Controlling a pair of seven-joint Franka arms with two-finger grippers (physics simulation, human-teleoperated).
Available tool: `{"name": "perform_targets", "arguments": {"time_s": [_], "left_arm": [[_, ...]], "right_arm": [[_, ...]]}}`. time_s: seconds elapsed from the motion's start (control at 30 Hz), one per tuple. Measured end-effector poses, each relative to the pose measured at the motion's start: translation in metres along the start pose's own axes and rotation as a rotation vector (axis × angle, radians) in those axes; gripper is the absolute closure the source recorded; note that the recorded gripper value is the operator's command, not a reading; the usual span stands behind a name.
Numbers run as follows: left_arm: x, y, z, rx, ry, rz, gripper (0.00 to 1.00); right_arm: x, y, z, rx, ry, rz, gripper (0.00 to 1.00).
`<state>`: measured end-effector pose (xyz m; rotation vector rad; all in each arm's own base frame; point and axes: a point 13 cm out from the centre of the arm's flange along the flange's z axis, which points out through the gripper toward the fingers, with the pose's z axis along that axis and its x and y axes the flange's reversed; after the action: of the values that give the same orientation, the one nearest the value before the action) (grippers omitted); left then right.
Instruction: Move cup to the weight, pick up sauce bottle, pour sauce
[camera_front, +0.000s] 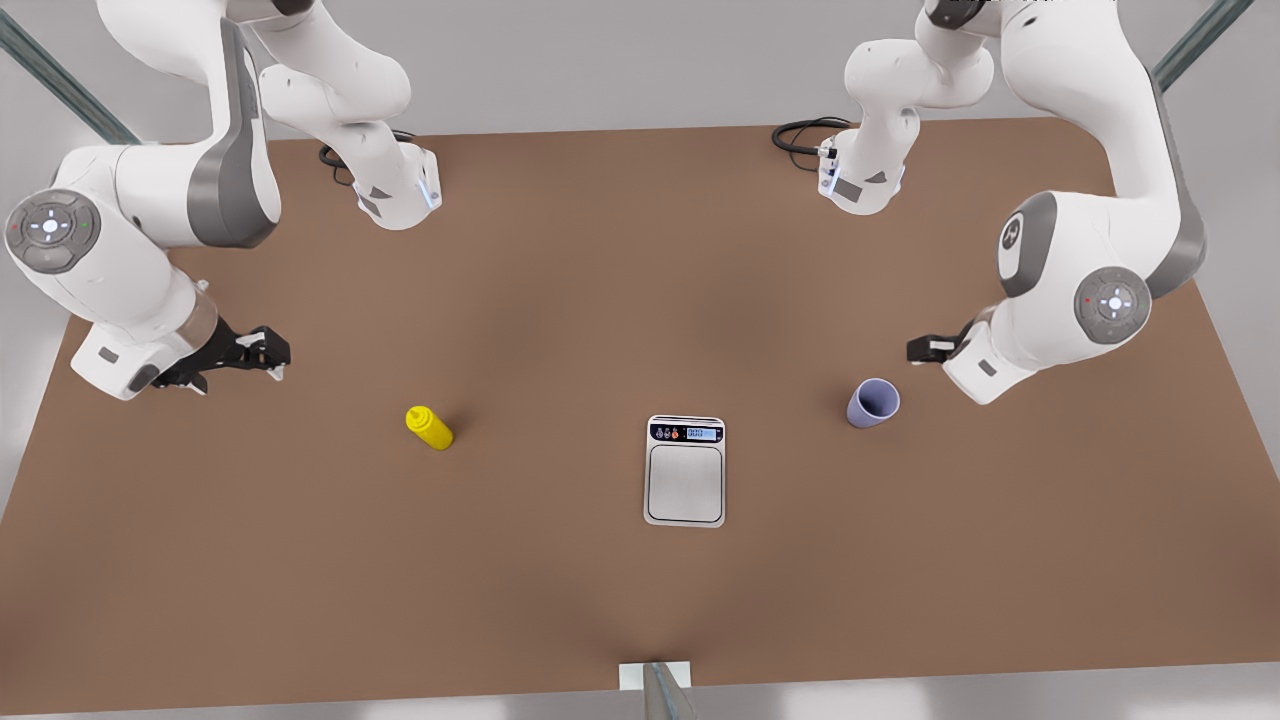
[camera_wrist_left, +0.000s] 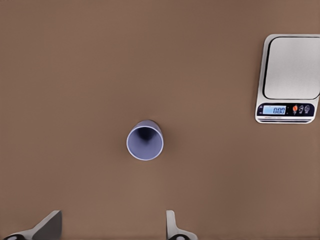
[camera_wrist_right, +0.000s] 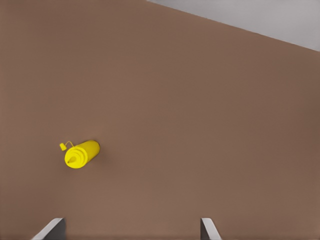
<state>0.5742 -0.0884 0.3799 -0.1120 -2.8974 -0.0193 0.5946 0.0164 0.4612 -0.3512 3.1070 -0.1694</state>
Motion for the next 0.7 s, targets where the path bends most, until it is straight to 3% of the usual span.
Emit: {"name": "perform_targets", "arguments": {"time_s": [0.13, 0.27, 0.47, 0.7], "left_arm": [[-0.005, 0.002, 0.004, 0.001, -0.002, 0.001, 0.0], [-0.01, 0.001, -0.001, 0.0, -0.018, 0.007, 0.0], [-0.017, 0.003, -0.004, -0.002, -0.032, 0.009, 0.0], [-0.022, 0.004, -0.003, -0.005, -0.043, 0.014, 0.0]], "right_arm": [[-0.008, 0.007, 0.034, -0.039, 0.048, -0.044, 0.0], [-0.014, 0.018, 0.153, -0.313, 0.18, -0.078, 0.02], [-0.012, 0.027, 0.194, -0.614, 0.097, -0.267, 0.01], [0.01, -0.001, 0.245, -0.797, -0.024, -0.549, 0.01]]}}
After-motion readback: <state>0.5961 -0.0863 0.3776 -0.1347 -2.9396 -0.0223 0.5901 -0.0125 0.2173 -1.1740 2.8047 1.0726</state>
